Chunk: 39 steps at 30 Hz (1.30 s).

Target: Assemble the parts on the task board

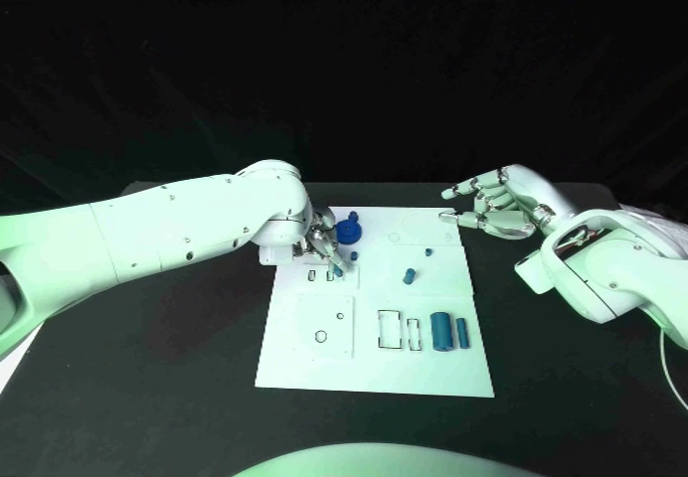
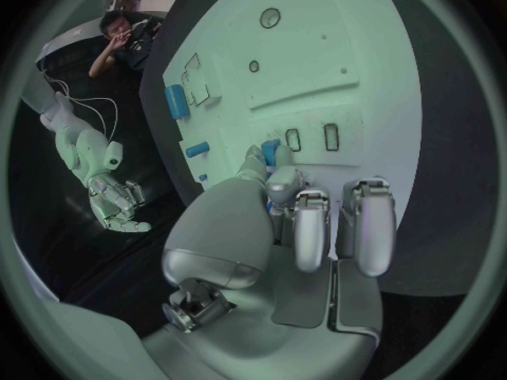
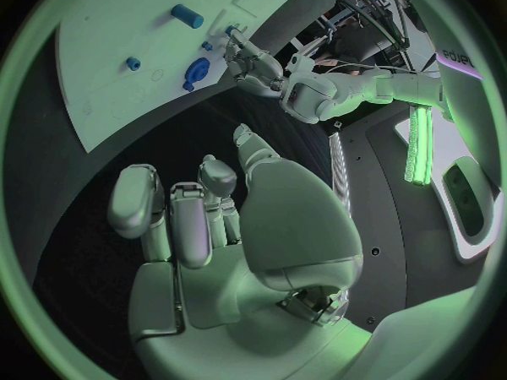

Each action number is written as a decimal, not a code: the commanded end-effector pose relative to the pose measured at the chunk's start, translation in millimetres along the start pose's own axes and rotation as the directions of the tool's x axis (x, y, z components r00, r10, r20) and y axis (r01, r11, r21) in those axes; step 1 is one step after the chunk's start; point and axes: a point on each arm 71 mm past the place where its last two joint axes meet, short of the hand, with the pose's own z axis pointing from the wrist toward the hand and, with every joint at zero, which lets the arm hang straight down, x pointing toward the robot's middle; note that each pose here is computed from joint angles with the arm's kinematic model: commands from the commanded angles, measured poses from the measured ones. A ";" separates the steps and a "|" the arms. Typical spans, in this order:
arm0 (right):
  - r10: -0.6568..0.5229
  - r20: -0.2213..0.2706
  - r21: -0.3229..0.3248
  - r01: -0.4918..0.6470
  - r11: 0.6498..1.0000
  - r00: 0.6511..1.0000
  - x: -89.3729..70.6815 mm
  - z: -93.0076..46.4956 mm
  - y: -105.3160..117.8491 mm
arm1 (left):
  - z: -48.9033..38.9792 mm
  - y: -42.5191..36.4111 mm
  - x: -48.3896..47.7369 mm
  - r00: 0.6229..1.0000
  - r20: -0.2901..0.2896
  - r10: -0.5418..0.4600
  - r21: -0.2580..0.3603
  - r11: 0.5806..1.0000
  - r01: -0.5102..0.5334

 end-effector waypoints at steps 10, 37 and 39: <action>-0.002 -0.026 0.006 0.002 1.000 1.000 2.4 1.3 -1.9 | -1.9 2.2 5.1 0.998 -0.011 -0.062 0.022 0.998 0.062; -0.001 -0.036 0.004 0.001 1.000 0.999 2.6 0.8 -5.3 | -19.0 29.7 28.0 0.956 0.215 -0.198 0.052 0.980 0.191; -0.001 -0.036 0.005 0.001 1.000 0.999 2.5 0.7 -5.4 | -17.8 30.9 30.2 0.954 0.231 -0.189 0.047 0.982 0.183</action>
